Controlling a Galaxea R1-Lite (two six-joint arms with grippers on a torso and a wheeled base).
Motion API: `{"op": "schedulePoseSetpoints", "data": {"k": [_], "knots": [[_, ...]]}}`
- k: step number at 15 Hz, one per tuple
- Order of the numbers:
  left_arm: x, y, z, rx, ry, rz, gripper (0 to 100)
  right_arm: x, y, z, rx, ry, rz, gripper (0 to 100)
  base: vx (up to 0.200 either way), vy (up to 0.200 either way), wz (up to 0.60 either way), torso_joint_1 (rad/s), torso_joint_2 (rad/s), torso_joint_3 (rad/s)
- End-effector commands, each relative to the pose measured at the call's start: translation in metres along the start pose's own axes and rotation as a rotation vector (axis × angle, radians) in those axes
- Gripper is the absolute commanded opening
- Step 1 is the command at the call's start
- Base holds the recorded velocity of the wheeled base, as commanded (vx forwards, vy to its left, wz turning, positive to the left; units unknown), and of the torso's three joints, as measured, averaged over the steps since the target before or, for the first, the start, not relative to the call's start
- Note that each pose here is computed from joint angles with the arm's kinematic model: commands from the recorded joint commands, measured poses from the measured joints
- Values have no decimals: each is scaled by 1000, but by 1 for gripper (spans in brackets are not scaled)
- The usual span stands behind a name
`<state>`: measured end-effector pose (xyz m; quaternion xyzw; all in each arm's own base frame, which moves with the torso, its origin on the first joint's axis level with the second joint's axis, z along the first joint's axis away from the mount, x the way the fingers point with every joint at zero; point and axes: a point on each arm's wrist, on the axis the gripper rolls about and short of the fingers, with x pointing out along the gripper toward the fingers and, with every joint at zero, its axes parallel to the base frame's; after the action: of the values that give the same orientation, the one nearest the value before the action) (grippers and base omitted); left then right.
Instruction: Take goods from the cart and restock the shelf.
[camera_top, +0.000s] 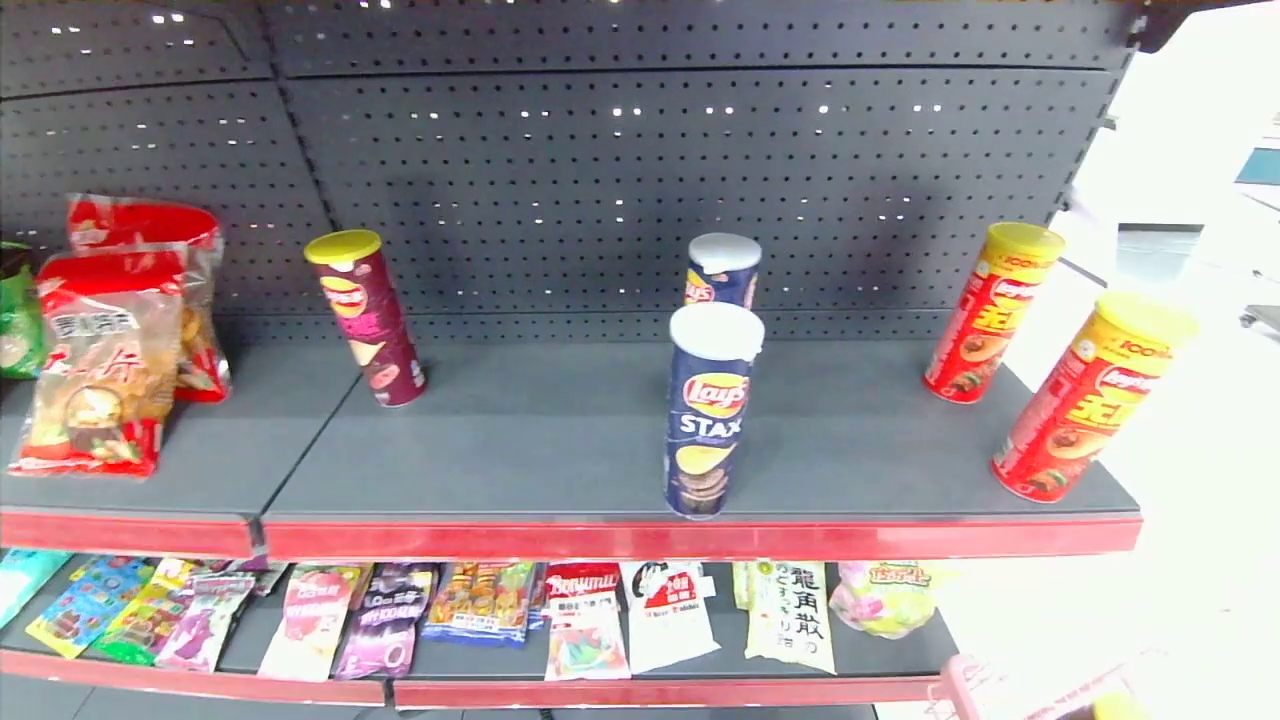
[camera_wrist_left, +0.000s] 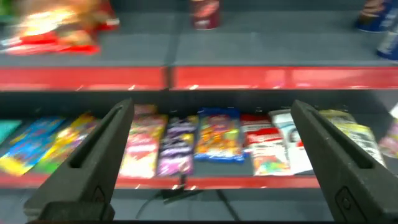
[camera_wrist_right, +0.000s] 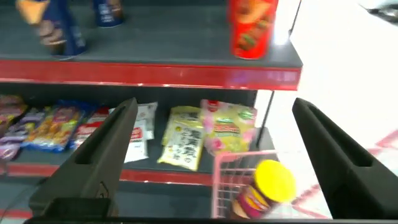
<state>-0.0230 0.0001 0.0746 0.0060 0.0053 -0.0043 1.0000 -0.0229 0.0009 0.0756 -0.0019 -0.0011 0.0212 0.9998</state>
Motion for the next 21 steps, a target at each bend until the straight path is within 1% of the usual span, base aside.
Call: {"op": "schedulePoseSetpoints", "data": {"k": [1,11,18,19,20,21], "knots": [[0,0,0,0,0,1,100,0,0,0,-1,1,2,100,0,0,-600,22,2,-2],[0,0,0,0,0,1,100,0,0,0,-1,2,4,100,0,0,-600,4,4,3],[0,0,0,0,0,1,100,1,0,0,0,8,5,100,0,0,0,0,0,0],[0,0,0,0,0,1,100,0,0,1,-18,0,13,100,0,0,0,0,0,0],[0,0,0,0,0,1,100,3,2,53,-20,-13,105,100,0,0,0,0,0,0],[0,0,0,-1,0,1,100,23,1,95,34,34,106,100,0,0,0,0,0,0]]}}
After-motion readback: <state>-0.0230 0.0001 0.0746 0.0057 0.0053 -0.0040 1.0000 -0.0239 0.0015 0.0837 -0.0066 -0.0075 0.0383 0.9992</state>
